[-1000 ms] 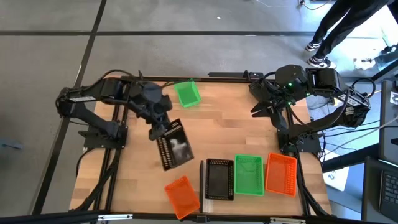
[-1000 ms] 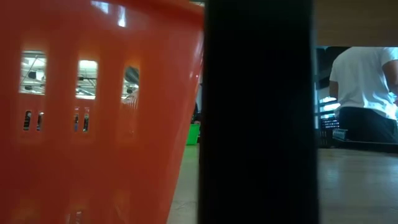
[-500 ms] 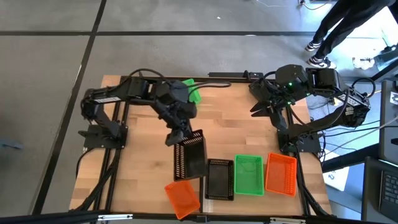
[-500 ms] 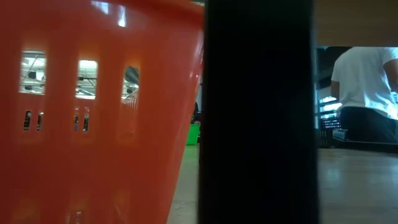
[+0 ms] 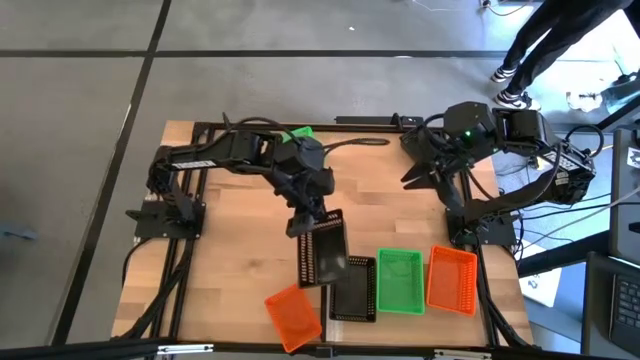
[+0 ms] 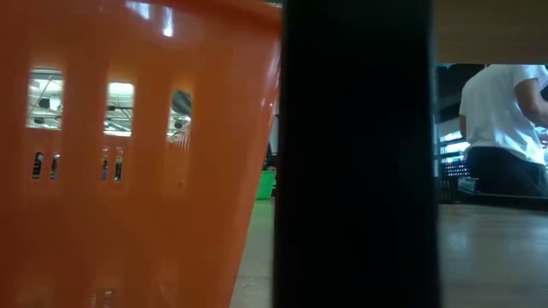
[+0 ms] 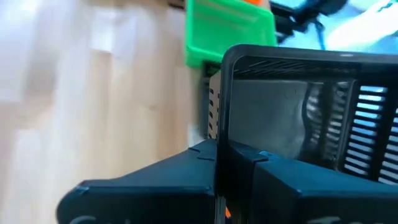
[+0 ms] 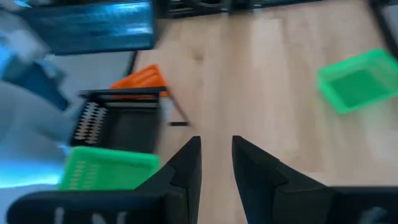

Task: Stack baskets on shelf by color
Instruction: Stack the bottom black bin on the black bin on the shelf

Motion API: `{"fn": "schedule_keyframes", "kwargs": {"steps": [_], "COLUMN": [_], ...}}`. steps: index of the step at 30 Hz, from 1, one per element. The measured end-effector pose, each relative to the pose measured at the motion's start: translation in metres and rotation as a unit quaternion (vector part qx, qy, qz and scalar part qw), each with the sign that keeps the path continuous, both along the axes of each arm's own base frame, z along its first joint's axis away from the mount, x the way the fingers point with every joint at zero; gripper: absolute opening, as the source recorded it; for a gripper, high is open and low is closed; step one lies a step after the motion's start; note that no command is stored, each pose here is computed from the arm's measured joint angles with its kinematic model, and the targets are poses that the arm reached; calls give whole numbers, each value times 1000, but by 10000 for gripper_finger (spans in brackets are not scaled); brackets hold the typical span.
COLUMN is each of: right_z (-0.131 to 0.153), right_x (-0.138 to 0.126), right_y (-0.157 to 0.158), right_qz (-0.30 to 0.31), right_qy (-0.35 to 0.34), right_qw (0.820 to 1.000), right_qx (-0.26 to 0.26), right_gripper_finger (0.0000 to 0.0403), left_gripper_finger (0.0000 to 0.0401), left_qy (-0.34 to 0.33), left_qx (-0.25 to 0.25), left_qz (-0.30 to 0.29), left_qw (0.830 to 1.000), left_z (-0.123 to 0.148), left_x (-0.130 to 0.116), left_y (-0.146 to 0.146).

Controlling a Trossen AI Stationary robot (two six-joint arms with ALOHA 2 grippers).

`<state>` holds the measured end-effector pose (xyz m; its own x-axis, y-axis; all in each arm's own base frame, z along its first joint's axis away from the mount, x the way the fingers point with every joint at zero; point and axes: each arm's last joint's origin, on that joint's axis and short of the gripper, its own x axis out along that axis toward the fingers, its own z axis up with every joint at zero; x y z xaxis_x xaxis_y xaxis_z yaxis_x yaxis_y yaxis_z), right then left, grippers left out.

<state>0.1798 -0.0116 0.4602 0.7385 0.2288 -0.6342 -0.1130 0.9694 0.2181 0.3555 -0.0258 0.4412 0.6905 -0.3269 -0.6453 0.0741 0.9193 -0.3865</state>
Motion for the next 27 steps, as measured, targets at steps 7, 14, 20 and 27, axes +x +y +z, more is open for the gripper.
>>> {"fn": "schedule_keyframes", "kwargs": {"steps": [7,14,20,27], "right_z": [4,4,4,5], "right_x": [1,1,1,2], "right_y": [5,5,5,5], "right_qz": [94,96,96,96], "right_qy": [-32,-36,-37,-41], "right_qw": [994,994,994,994], "right_qx": [41,38,38,37], "right_gripper_finger": [87,87,87,87], "left_gripper_finger": [0,0,0,0], "left_qy": [-8,-58,-73,-53], "left_qx": [54,72,74,57], "left_qz": [44,17,16,0], "left_qw": [998,996,994,997], "left_z": [-3,1,-5,-25], "left_x": [5,13,26,45], "left_y": [1,-12,-17,-20]}}
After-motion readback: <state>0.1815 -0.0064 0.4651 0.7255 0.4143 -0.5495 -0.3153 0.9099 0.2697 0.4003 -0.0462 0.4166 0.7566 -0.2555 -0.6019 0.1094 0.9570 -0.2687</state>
